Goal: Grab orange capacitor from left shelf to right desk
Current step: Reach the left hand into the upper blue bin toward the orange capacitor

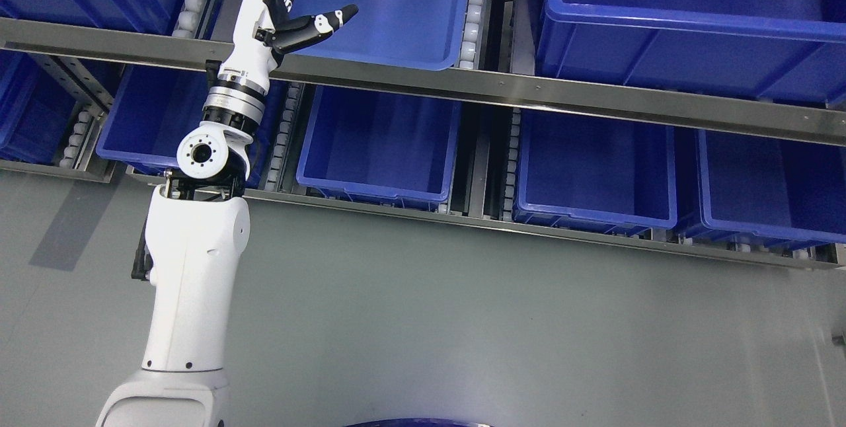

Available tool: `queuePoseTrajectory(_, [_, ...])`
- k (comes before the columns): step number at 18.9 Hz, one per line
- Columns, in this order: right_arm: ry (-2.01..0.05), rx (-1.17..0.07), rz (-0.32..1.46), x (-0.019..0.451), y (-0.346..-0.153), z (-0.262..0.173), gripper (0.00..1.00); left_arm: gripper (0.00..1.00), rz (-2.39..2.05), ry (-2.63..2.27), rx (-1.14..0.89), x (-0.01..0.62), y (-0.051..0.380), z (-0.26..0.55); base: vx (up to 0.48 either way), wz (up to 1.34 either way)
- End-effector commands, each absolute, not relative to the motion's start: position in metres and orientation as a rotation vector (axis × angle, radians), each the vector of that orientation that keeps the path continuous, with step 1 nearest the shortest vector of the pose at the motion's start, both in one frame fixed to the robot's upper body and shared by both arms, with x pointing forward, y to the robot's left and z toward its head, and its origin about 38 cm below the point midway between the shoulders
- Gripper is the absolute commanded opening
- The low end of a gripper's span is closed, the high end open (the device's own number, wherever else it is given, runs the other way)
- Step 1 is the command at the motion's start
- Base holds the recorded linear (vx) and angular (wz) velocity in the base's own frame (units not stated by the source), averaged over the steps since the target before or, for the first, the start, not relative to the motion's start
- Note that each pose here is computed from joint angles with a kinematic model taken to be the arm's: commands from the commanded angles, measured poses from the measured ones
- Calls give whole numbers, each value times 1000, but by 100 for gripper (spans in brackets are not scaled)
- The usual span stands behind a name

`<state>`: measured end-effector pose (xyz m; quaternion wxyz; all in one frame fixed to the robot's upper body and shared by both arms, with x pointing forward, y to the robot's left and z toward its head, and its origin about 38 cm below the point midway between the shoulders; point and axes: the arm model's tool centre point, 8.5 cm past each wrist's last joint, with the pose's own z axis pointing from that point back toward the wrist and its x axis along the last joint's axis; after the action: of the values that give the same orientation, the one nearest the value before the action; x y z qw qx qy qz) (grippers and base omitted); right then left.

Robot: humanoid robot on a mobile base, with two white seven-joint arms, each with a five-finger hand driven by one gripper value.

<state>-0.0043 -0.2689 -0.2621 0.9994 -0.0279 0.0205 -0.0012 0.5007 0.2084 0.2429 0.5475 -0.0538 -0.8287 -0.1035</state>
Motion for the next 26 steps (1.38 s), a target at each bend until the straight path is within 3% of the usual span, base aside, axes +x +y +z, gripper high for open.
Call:
queuePoseTrajectory(1, [6, -73, -7, 8, -280, -262, 100, 100, -297, -1947, -105, 502, 204, 240, 135, -122])
queuePoseTrajectory(5, [4, -73, -6, 9, -280, -262, 100, 100, -261, -1938, -86, 500, 216, 234, 107, -94])
queuePoseTrajectory(11, [6, -73, -7, 8, -280, -262, 100, 100, -251, -1906, 31, 492, 267, 221, 88, -67])
queuePoseTrajectory(16, [6, -73, -7, 8, -280, -262, 100, 99, -233, -1829, 55, 512, 276, 204, 32, -18])
queuePoseTrajectory(22, [6, -73, -7, 8, -280, -262, 100, 99, -217, -1764, 38, 555, 267, 212, 2, 2])
queuePoseTrajectory(26, [6, -73, -7, 8, -280, -262, 100, 99, -284, -1693, -3, 569, 237, 201, 0, 0])
